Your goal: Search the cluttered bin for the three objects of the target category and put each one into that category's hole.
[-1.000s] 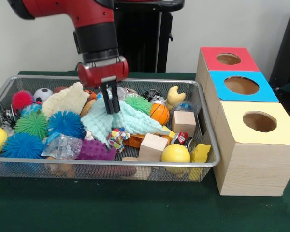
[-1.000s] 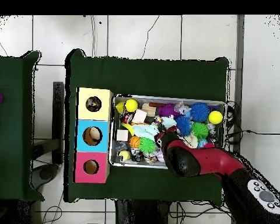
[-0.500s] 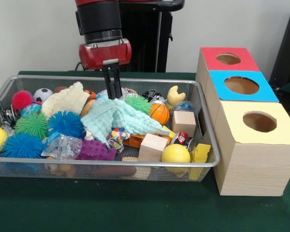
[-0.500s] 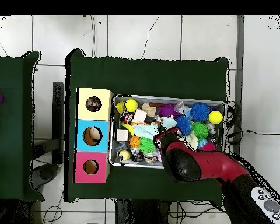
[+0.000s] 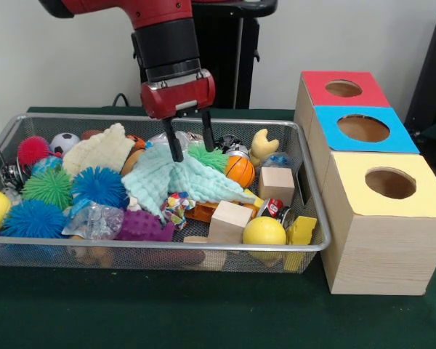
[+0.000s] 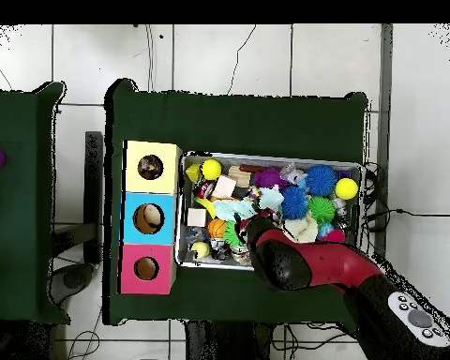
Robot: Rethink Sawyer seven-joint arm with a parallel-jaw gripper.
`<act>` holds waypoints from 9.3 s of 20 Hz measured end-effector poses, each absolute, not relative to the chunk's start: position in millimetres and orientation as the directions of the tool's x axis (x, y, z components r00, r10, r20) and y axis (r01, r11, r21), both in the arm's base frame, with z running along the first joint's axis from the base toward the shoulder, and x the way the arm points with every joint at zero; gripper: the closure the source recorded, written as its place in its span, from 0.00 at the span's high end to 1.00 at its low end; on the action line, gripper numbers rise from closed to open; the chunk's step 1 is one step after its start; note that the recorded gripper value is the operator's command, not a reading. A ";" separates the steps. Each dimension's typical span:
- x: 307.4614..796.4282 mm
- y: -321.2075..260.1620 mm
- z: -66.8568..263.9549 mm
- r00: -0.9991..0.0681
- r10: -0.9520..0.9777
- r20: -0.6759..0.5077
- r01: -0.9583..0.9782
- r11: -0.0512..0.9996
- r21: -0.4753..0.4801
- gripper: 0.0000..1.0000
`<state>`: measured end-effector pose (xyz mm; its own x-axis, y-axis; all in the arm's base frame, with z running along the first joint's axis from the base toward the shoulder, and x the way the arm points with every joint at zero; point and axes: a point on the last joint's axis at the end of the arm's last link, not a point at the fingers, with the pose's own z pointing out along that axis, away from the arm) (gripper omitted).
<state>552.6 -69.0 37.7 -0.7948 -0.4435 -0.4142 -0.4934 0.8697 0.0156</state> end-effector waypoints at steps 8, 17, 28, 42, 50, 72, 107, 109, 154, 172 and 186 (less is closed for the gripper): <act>548.2 -63.4 29.5 -0.801 -0.436 -0.410 -0.493 0.869 0.040 1.00; 546.4 -64.5 26.9 -0.806 -0.429 -0.408 -0.488 0.871 0.048 1.00; 551.1 -66.4 30.9 -0.816 -0.408 -0.410 -0.467 0.882 0.053 1.00; 585.2 -50.9 63.0 -0.821 -0.374 -0.432 -0.428 0.903 0.033 1.00; 611.9 -37.6 72.2 -0.817 -0.366 -0.445 -0.417 0.909 0.020 1.00; 638.7 -22.1 89.2 -0.957 -0.205 -0.204 -0.161 0.963 -0.215 1.00; 648.9 -49.3 99.7 -0.964 0.003 -0.265 0.103 0.925 -0.365 1.00; 650.8 -35.5 113.5 -0.962 -0.001 -0.273 0.104 0.923 -0.370 1.00; 668.2 0.7 74.9 -0.945 0.071 -0.318 0.197 0.902 -0.384 1.00; 668.0 -63.2 26.7 -0.916 0.100 -0.390 0.273 0.866 -0.420 1.00; 671.0 -2.8 9.4 -0.909 0.094 -0.406 0.271 0.873 -0.405 1.00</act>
